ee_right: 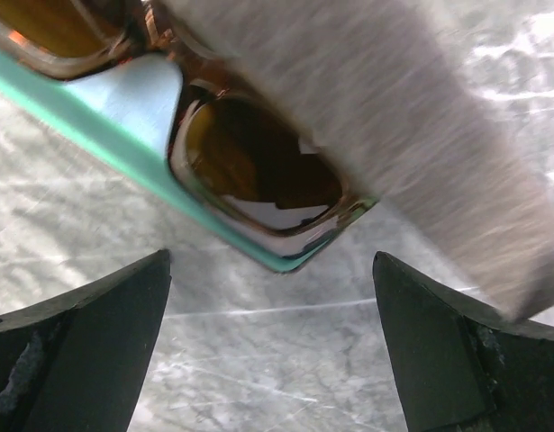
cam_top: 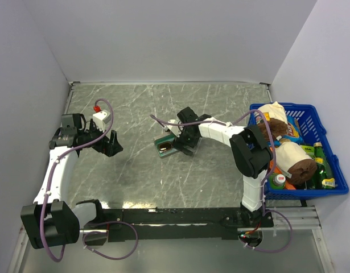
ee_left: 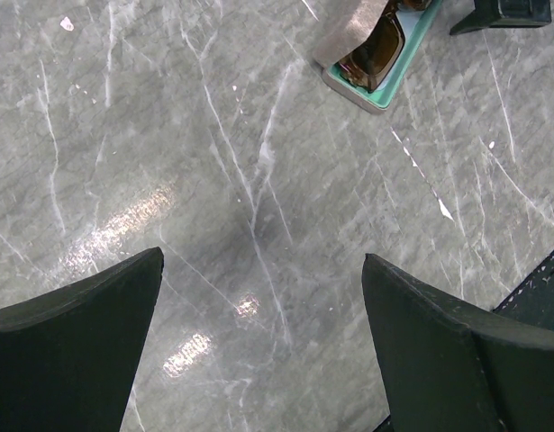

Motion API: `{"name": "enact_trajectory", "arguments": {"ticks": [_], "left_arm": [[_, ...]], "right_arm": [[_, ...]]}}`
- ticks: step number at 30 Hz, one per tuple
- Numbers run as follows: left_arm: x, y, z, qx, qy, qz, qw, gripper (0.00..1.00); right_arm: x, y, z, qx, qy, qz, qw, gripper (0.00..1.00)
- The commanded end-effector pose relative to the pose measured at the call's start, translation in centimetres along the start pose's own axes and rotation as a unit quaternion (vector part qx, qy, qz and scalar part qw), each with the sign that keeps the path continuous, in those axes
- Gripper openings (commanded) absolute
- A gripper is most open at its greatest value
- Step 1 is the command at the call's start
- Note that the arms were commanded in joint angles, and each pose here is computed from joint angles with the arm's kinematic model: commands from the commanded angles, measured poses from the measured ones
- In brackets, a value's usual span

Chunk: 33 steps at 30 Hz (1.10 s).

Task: Organize the sunglasses
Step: Rotate the case with sunglasses to the center of the board.

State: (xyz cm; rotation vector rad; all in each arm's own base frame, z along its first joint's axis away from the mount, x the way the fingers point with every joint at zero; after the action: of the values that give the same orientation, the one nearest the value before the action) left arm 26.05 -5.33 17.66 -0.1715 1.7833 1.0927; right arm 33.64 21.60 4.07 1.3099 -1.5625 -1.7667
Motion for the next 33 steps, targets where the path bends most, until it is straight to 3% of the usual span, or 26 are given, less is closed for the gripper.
{"name": "enact_trajectory", "arguments": {"ticks": [1, 12, 24, 33], "left_arm": [[-0.9, 0.4, -0.1, 0.001, -0.024, -0.021, 0.999, 0.96], [-1.1, 0.5, -0.3, 0.007, -0.028, -0.024, 0.999, 0.97], [-1.2, 0.7, -0.3, 0.004, -0.029, -0.026, 0.999, 0.97], [-1.7, 1.0, 0.1, -0.01, -0.028, -0.026, 0.999, 0.96]], "right_arm": [[-1.2, -0.6, -1.8, 0.031, -0.003, -0.002, 1.0, 1.0], [-3.6, 0.4, -4.1, 0.062, -0.015, -0.03, 0.998, 1.0], [-0.8, 7.5, -1.9, 0.04, -0.045, -0.065, 0.996, 1.0], [0.9, 7.1, -1.9, -0.036, -0.175, -0.068, 0.982, 1.0]]}}
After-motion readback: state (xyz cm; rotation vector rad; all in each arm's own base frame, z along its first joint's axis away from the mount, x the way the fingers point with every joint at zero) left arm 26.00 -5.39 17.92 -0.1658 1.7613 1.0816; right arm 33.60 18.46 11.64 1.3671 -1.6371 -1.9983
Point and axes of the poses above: each gripper's point midway between its finger pads, its own y axis back along the fingers, its own z axis along the line the jaws close on, x = y × z, the point moved 2 cm from there along y, back along the fingers, and after that the axes turned 8 degrees about -y, right-handed, at the moved point
